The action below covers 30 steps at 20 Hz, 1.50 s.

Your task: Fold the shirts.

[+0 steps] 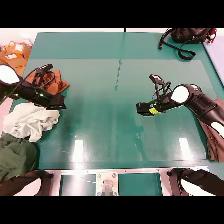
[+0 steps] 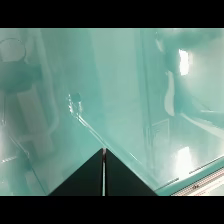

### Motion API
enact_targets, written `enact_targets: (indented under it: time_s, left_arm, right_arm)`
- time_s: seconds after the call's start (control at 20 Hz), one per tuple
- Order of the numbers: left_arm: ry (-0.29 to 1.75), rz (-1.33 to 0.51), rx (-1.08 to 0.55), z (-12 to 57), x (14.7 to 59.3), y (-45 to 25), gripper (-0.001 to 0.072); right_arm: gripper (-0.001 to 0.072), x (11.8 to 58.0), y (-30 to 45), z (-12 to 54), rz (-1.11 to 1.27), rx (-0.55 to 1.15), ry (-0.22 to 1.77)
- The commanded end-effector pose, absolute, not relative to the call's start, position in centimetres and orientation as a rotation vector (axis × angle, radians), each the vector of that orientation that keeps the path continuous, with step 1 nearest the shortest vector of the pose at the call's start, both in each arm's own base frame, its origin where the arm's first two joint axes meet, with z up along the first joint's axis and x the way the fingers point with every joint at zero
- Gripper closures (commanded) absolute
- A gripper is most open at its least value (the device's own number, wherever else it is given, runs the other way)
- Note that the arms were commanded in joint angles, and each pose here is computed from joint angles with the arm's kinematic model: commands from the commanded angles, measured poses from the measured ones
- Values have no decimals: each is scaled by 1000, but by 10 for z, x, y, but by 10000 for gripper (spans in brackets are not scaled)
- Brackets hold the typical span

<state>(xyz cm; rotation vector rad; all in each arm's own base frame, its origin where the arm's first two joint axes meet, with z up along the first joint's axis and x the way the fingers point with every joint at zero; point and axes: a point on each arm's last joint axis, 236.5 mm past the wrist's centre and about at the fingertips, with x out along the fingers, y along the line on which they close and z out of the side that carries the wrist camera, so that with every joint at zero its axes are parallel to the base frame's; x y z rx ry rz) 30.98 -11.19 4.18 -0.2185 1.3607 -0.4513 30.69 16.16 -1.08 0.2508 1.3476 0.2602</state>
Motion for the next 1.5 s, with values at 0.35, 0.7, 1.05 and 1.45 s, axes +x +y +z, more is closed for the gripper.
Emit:
enact_targets:
  time_s: [0.35,0.7,1.05,1.45]
  left_arm:
    - [1360,-451,-218,42,310,-112,686]
    - [1350,-449,-219,42,312,-112,686]
    - [923,-156,94,63,417,-32,416]
    - [875,62,209,-8,483,71,34]
  right_arm:
    - [691,306,162,-11,261,251,1348]
    - [692,307,162,-11,261,250,1348]
    - [692,331,165,-3,262,273,1241]
    - [619,361,168,10,261,304,1103]
